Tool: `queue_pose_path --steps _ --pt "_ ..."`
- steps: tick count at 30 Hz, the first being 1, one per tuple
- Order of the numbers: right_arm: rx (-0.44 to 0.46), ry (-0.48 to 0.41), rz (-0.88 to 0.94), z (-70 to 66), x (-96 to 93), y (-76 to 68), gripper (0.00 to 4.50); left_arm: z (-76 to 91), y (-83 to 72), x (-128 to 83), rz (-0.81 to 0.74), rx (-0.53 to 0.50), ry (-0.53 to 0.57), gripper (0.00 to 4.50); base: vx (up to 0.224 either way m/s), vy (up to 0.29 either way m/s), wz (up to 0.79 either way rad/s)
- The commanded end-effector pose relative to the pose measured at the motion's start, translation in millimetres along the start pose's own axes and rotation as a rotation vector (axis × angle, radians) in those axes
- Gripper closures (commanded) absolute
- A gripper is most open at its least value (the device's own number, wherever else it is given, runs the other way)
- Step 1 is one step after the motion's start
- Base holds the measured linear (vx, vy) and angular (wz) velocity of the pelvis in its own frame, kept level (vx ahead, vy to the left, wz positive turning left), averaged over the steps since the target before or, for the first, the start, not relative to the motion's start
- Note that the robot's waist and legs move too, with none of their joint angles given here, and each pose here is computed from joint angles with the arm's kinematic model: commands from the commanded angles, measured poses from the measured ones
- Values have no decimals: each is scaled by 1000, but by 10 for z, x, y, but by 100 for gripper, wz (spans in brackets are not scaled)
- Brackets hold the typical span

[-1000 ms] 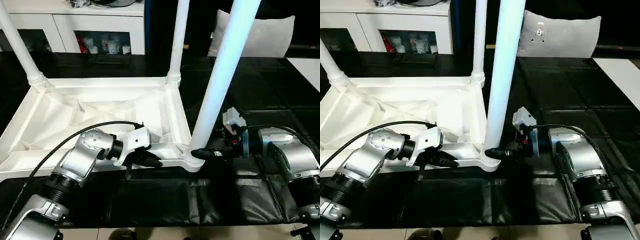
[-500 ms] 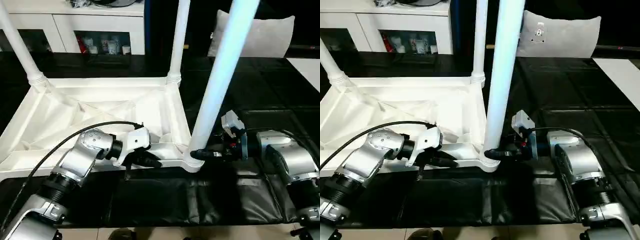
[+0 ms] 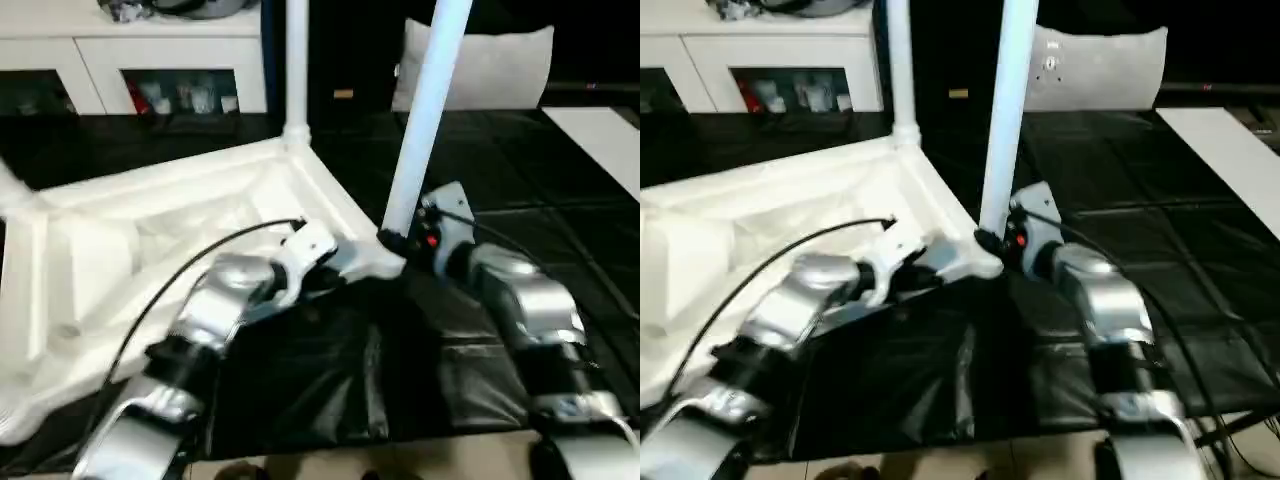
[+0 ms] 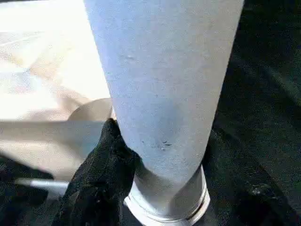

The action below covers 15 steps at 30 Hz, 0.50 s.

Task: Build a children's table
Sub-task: Rotate leg to tighten

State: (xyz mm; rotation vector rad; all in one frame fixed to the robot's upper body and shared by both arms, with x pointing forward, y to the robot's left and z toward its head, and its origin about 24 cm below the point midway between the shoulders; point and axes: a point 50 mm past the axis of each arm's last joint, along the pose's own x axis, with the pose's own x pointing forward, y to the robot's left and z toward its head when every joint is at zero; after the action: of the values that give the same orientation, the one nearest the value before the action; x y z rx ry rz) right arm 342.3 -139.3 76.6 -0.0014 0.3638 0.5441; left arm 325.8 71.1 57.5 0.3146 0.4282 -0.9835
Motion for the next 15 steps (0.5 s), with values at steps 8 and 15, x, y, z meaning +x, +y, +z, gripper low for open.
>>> queue_pose_path --steps 8,15 --pt "43 3 105 -141 162 272 169 322 -121 103 -31 89 -104 450 0 0 0" --pt "-12 -18 154 -155 -20 94 103 161 -41 -25 -49 121 -78 450 0 0 0"
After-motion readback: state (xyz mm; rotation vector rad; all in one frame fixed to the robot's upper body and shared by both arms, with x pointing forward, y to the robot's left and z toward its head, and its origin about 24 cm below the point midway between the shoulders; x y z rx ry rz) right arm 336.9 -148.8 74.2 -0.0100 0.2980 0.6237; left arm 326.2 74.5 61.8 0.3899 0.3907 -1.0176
